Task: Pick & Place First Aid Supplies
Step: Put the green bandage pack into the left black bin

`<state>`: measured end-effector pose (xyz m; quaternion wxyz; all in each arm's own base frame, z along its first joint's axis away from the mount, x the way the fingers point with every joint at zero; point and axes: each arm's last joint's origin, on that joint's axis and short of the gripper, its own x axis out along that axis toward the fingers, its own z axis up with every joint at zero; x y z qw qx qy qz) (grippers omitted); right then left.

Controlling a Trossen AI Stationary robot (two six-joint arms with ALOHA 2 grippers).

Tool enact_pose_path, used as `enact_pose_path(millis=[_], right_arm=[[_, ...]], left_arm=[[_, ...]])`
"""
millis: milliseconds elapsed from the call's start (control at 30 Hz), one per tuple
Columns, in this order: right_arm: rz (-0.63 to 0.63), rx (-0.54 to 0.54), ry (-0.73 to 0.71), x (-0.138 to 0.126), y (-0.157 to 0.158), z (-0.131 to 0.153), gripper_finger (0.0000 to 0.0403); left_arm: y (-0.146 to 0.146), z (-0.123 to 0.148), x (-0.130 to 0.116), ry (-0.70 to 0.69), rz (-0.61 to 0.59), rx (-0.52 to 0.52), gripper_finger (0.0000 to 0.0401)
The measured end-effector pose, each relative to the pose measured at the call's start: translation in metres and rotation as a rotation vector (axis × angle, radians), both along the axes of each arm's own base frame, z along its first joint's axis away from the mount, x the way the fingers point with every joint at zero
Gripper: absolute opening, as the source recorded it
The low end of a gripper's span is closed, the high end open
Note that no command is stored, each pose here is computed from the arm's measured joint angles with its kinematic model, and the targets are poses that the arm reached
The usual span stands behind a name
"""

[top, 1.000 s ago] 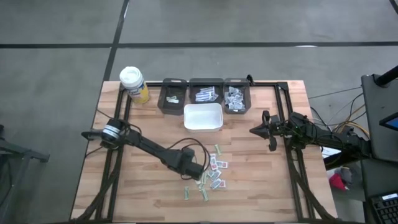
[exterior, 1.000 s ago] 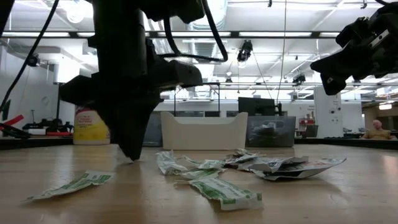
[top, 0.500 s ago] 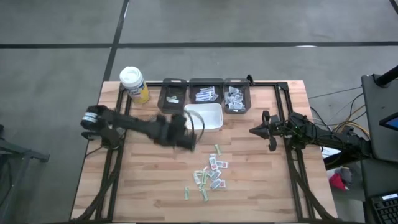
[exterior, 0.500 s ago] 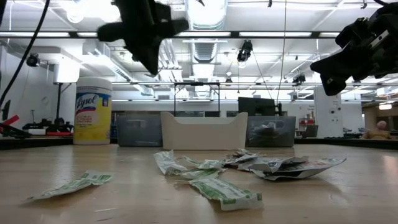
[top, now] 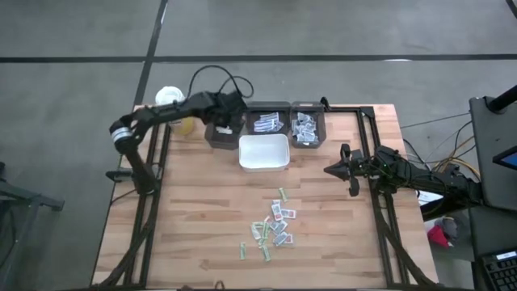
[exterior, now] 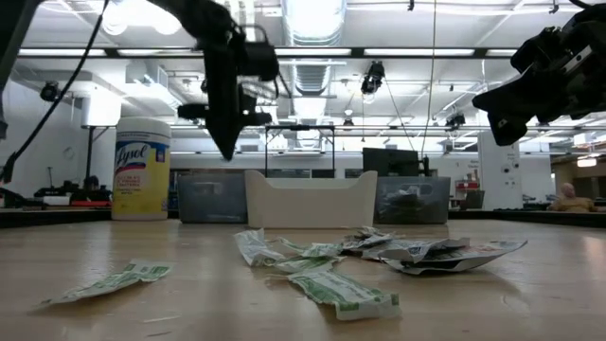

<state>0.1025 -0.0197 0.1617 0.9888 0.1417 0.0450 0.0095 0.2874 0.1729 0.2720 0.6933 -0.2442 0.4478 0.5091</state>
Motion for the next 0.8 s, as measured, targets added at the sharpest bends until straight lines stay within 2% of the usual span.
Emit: enact_pose_path(millis=[167, 533, 633, 800], right_arm=[[-0.001, 0.000, 0.000, 0.000, 0.000, 0.000, 0.0008], [-0.069, -0.005, 0.001, 0.000, -0.002, 0.000, 0.0008], [-0.072, -0.004, 0.001, 0.000, -0.002, 0.000, 0.0008], [-0.072, -0.004, 0.001, 0.000, -0.002, 0.000, 0.0008]], left_arm=[[0.031, -0.026, -0.004, 0.015, -0.009, -0.091, 0.0000], [0.039, -0.061, 0.010, 0.095, -0.085, -0.155, 0.0002], [0.039, -0.062, 0.013, 0.071, -0.147, -0.184, 0.0016], [0.039, -0.059, 0.013, 0.052, -0.155, -0.186, 0.0062]])
